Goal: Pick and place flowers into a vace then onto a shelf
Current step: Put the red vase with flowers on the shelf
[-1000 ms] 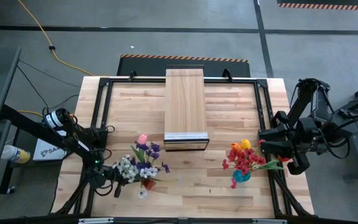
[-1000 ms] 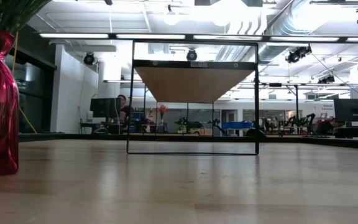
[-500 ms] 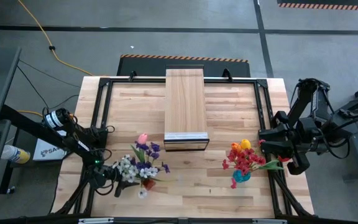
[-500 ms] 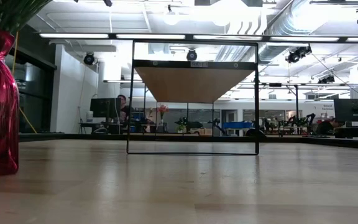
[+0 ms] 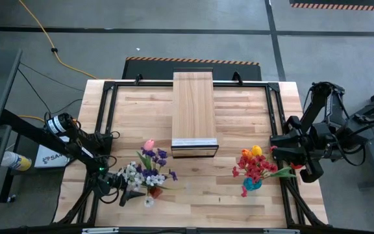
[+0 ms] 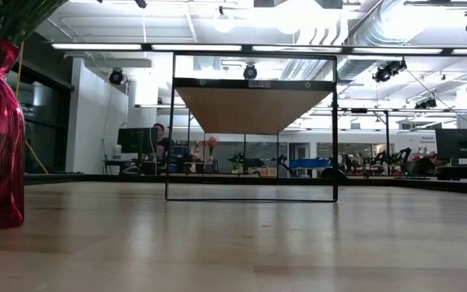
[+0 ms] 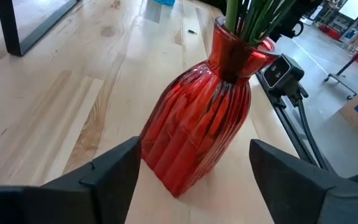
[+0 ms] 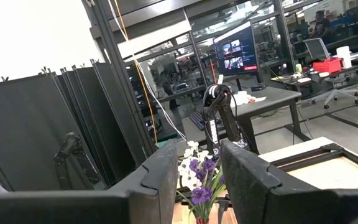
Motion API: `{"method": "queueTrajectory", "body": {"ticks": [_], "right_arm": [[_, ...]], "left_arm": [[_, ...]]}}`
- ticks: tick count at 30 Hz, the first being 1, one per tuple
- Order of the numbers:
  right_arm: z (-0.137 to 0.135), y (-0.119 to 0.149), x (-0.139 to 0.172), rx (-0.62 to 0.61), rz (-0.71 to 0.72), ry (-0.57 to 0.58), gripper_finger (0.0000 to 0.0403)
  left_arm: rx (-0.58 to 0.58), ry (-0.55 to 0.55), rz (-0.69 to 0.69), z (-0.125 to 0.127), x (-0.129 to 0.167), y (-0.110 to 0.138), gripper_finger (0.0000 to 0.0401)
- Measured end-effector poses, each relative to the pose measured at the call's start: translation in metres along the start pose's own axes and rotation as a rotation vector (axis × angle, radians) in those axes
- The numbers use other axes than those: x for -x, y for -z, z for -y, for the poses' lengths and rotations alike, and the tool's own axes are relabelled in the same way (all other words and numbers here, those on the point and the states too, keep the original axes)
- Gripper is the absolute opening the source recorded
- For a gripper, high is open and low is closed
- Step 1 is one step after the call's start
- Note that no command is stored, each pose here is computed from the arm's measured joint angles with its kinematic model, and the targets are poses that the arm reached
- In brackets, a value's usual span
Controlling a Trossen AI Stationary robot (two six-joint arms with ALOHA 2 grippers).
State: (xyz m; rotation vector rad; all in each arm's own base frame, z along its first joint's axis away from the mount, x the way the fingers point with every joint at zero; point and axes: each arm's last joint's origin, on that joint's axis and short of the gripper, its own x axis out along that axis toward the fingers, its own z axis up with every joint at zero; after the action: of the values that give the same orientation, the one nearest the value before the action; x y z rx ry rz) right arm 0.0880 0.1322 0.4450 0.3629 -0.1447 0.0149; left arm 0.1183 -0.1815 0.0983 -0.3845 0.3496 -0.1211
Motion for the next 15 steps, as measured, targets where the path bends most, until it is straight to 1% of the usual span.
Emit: {"method": "queueTrajectory", "body": {"ticks": [15], "right_arm": [[-0.0001,0.0005,0.0,0.006,-0.003,0.0,0.0114]], "left_arm": [[0.006,0.006,0.004,0.0007,0.0,-0.0007,0.0337]]}}
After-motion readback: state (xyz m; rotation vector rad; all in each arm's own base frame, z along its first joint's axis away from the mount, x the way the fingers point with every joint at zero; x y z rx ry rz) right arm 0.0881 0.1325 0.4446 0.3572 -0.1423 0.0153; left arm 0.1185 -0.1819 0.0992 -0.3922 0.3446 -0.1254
